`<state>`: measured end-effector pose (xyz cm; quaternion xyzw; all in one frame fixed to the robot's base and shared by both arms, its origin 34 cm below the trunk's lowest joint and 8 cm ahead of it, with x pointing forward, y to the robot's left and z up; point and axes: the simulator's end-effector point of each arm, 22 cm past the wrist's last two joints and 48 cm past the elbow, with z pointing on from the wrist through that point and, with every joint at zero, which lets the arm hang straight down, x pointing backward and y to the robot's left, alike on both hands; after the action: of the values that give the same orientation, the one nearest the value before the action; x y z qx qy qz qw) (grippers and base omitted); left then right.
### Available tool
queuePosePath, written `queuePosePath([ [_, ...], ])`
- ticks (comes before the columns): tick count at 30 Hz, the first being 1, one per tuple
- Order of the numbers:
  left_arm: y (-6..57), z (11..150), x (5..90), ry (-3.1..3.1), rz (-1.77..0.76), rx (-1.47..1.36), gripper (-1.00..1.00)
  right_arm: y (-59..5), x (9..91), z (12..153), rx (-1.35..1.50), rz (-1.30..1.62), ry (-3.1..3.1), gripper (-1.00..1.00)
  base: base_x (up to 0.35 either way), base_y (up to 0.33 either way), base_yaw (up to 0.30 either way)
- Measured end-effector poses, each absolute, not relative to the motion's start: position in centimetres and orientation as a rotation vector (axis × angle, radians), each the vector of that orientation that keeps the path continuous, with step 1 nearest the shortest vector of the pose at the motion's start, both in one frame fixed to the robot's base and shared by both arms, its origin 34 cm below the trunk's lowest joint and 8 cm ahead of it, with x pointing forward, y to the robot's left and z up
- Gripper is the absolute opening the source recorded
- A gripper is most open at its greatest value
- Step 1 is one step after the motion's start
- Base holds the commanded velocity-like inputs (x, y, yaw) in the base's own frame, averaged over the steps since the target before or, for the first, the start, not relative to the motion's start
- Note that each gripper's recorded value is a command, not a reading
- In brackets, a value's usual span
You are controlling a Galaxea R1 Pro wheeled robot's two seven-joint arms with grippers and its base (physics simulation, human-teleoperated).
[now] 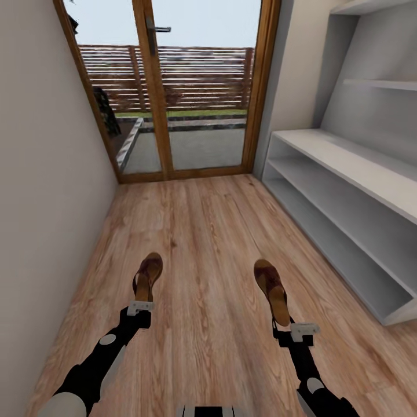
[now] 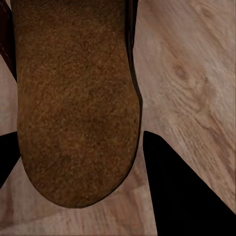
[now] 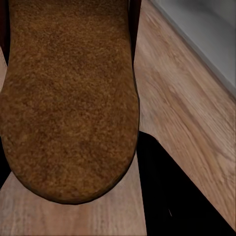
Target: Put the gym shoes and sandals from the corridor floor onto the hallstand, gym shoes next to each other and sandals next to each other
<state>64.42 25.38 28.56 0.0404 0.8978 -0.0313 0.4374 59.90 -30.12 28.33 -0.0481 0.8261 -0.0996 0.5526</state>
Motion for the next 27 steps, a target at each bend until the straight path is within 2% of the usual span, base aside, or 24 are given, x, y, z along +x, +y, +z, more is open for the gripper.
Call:
queuePosePath([
  [16,25.2,28.56,64.42,2.232,-0.081,0.1,-1.0,-30.12,59.9,28.33,-0.114,-0.236,1.953,-1.0,0.349,0.005,-0.02],
  [27,25.17,28.63,64.45,2.231,-0.082,0.1,-1.0,-30.12,59.93,28.39,-0.113,-0.236,1.952,-1.0,0.349,0.091,-0.206],
])
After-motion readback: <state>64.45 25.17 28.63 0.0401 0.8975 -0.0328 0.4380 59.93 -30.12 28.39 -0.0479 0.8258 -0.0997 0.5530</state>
